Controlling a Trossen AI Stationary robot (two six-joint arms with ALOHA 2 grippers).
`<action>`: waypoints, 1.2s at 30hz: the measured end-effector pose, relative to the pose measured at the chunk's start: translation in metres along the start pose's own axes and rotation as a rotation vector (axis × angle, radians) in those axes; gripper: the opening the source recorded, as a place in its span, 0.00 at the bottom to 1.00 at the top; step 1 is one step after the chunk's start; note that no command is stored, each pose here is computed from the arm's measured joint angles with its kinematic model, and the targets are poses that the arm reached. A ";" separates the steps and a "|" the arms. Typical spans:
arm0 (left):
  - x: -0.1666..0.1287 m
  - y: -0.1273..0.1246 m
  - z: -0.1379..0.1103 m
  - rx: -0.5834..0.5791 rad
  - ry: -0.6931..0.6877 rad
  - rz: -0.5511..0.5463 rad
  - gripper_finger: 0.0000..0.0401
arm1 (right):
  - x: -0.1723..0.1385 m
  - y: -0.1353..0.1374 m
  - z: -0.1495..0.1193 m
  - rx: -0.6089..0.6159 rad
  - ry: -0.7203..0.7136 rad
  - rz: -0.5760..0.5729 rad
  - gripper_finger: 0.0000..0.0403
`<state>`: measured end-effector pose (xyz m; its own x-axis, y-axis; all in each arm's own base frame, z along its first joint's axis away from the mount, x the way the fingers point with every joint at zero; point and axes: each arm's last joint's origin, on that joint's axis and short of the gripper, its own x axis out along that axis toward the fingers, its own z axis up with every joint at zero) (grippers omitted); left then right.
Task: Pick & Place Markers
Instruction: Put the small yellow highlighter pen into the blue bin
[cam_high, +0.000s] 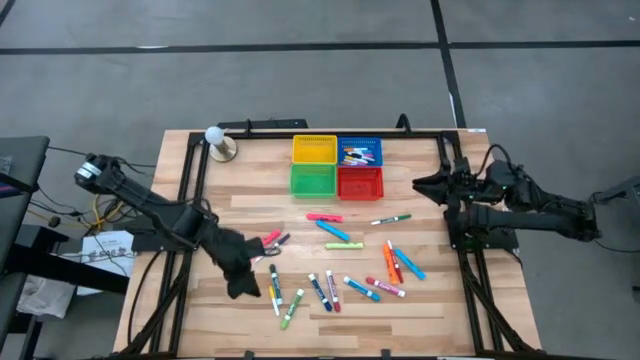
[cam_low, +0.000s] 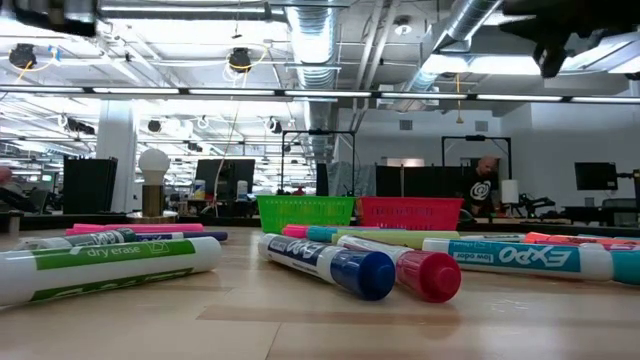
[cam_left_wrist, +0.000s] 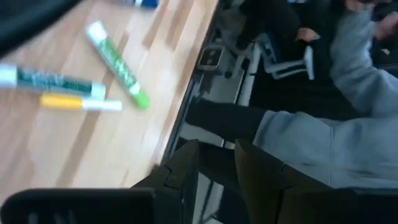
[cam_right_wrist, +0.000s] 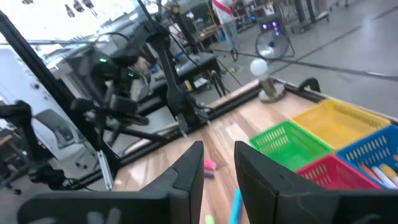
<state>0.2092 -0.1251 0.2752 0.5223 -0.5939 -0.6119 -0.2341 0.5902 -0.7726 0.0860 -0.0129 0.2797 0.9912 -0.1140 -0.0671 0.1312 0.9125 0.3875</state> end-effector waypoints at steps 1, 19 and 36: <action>0.003 -0.001 -0.004 -0.030 0.004 0.016 0.26 | 0.000 -0.002 -0.004 0.000 0.003 -0.002 0.20; 0.081 0.014 -0.045 -0.668 -0.139 0.293 0.26 | -0.002 -0.007 -0.018 0.014 -0.033 0.016 0.20; 0.116 0.043 -0.036 -0.933 -0.328 0.402 0.26 | -0.002 -0.007 -0.018 0.010 -0.031 0.018 0.20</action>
<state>0.2304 -0.1887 0.1648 0.4297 -0.1904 -0.8827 -0.9009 -0.0248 -0.4333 0.0831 -0.0123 0.2602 0.9934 -0.1103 -0.0314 0.1137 0.9104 0.3978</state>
